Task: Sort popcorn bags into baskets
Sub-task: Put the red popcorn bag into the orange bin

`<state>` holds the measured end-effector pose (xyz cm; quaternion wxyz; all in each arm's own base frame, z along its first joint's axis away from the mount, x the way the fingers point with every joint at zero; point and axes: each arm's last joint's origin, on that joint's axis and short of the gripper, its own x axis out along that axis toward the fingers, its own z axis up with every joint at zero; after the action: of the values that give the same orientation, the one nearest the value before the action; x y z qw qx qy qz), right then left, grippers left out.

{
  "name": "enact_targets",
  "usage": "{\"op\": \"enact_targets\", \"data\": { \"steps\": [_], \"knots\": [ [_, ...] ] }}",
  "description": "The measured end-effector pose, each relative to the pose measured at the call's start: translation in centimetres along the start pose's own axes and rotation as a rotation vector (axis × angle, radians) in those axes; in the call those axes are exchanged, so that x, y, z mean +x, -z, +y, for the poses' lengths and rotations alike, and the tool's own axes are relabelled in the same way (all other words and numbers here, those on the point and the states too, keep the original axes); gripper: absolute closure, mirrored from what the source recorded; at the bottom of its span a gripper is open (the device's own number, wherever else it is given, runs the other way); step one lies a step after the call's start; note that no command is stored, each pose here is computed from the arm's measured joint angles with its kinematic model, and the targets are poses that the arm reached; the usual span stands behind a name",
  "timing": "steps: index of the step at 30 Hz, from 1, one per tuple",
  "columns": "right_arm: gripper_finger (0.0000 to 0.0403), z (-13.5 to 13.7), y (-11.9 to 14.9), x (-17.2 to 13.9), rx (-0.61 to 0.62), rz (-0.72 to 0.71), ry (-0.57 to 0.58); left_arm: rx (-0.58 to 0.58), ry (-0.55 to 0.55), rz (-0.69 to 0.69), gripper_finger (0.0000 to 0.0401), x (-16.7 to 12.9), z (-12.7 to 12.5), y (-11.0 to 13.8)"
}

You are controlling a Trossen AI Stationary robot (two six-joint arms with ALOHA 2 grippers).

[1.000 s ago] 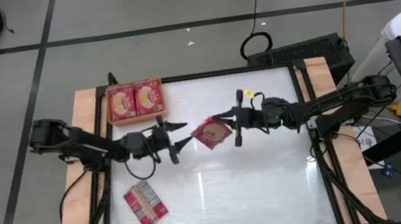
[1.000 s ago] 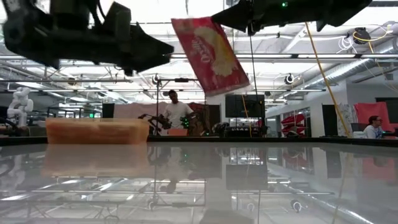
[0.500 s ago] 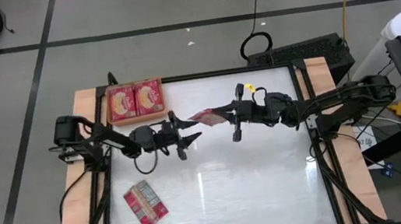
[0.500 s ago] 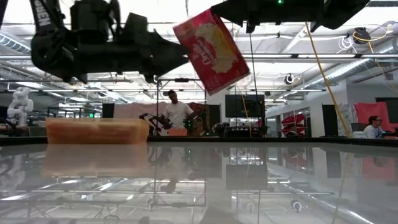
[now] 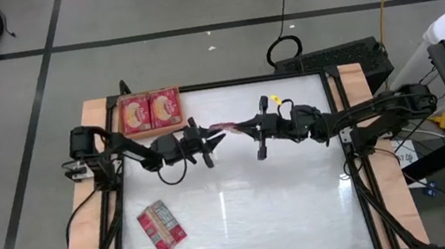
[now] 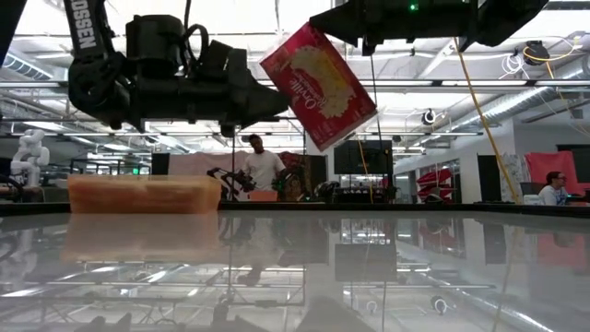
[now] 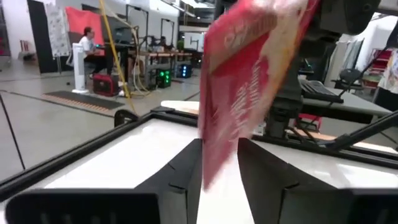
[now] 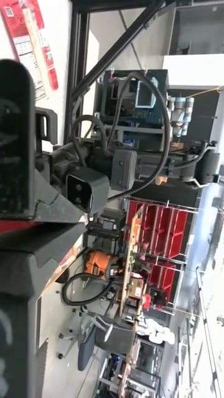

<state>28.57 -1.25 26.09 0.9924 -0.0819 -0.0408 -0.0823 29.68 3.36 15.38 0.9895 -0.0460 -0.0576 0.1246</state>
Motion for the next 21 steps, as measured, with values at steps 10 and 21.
{"op": "enact_targets", "data": {
  "steps": [10, 21],
  "knots": [
    [0.0403, 0.0, -0.1, 0.0, 0.005, -0.006, 0.0, 0.041, 0.092, 0.0, 0.0225, 0.0, -0.1, 0.0],
    [0.0403, 0.2, 1.2, -0.1, 0.055, 0.13, -0.011, 0.112, 0.146, 0.063, 0.0378, 0.0, 0.1, 0.6]
  ]
}}
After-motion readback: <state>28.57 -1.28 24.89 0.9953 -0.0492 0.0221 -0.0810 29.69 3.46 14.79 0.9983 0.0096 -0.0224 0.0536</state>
